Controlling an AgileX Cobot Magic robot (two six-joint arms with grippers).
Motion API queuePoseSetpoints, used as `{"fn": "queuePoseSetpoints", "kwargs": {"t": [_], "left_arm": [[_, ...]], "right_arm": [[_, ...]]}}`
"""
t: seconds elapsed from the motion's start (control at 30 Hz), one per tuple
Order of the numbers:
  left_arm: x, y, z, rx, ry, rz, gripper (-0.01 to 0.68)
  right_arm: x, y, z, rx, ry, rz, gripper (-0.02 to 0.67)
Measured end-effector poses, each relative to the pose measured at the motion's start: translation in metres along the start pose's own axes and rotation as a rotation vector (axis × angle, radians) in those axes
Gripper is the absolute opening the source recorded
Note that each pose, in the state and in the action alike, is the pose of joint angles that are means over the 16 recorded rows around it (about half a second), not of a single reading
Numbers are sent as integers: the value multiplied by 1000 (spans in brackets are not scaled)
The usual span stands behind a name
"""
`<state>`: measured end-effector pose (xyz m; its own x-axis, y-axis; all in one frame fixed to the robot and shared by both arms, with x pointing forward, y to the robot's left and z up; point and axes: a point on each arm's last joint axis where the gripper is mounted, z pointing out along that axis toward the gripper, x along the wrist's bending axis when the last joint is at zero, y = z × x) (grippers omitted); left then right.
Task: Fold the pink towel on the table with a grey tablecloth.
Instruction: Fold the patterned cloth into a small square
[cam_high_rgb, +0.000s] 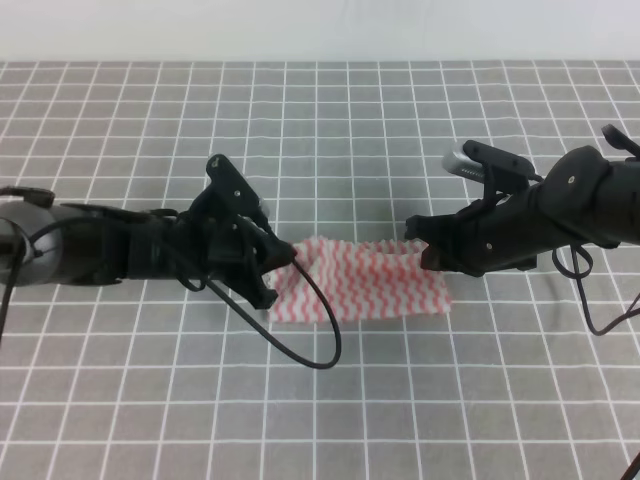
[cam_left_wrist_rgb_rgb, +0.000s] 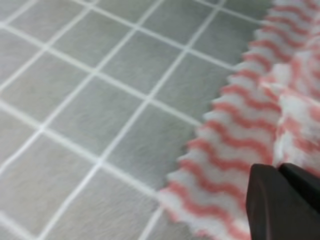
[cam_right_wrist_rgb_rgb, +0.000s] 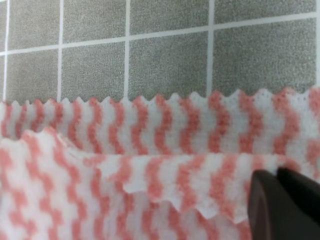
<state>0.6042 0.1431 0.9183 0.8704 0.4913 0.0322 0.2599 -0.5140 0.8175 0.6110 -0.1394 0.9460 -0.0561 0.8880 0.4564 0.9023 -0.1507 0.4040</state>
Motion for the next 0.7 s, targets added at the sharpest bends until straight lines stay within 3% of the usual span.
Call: {"fn": "queuePoseSetpoints", "kwargs": {"t": [0.7], "left_arm": [[11, 4, -5, 30, 122, -8, -2]], "right_arm": [[1, 0, -1, -3, 2, -2, -15]]}}
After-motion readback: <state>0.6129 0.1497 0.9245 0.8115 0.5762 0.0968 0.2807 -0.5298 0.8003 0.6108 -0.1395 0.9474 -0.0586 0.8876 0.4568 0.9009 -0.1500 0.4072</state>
